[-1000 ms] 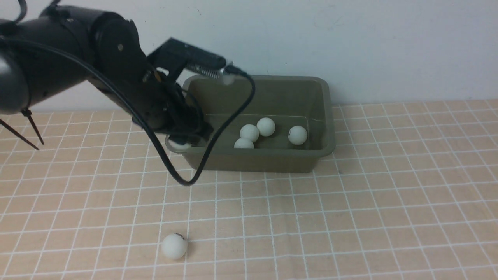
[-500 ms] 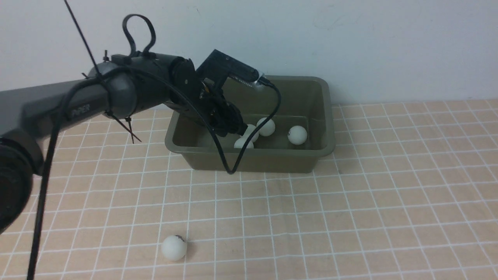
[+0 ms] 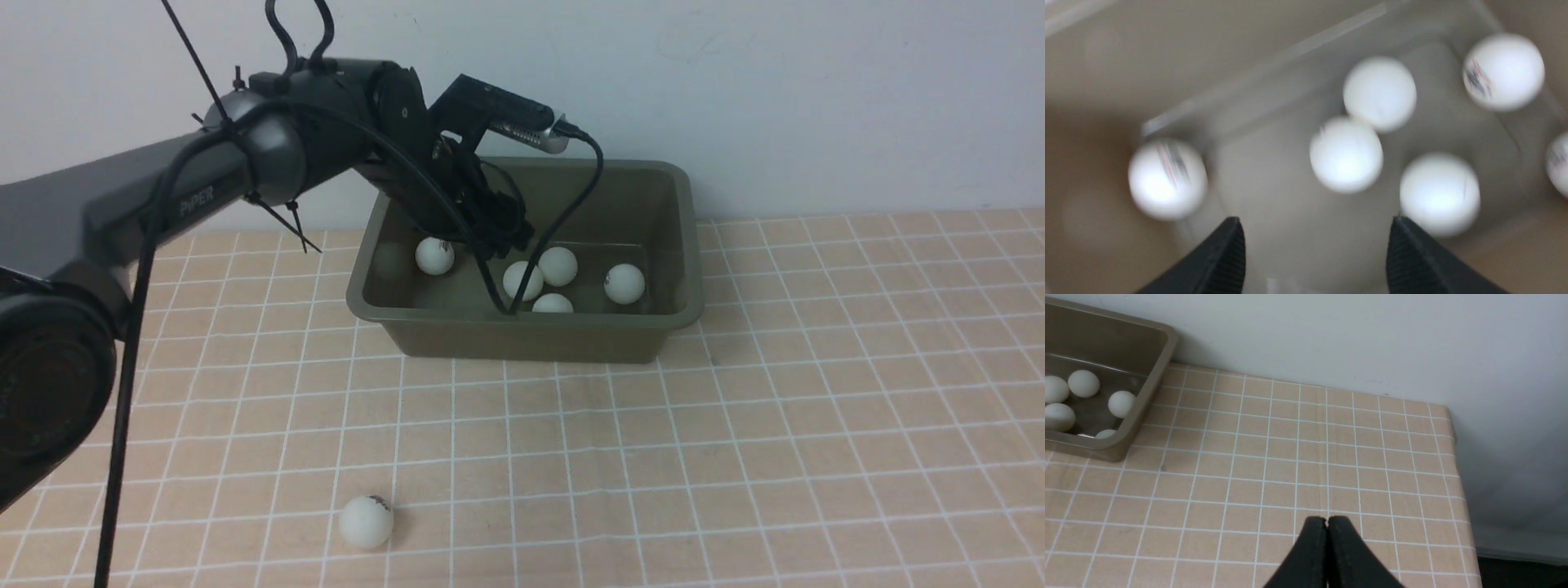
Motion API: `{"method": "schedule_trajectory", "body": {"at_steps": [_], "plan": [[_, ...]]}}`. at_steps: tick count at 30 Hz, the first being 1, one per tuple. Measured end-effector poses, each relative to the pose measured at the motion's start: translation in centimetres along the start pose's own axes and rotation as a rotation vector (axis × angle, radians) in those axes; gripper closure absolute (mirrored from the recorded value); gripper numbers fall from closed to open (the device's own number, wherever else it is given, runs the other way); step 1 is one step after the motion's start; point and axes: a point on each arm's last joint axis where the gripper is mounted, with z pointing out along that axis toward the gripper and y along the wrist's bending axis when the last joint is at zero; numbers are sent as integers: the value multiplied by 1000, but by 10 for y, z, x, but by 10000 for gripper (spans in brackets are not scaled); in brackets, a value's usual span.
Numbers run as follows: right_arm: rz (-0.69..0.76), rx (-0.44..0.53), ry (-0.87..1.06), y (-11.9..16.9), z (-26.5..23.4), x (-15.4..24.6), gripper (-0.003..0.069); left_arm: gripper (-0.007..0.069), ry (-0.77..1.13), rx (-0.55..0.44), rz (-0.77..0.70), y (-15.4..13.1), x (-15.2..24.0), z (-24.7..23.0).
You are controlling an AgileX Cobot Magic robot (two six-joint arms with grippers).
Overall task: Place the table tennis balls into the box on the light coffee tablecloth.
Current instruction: 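Drop the ball into the bin, then reach for and grasp a ping pong ball on the table beside the basket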
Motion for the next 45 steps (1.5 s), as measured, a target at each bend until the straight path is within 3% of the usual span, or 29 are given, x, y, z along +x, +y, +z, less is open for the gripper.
{"method": "schedule_trajectory", "body": {"at_steps": [9,15,23,28,45], "plan": [[3,-5,-1,0,0,0,677,239,229,-18,-4,-5,8,-86],[0,0,0,0,0,0,677,239,200,-20,-5,-9,13,-124],[13,-22,-4,2,0,0,677,239,326,13,-45,-26,106,-146],[17,-31,-6,3,0,-1,677,239,230,30,-92,-36,164,-128],[28,-54,-6,5,0,-1,677,239,256,42,-47,-32,177,-59]]}}
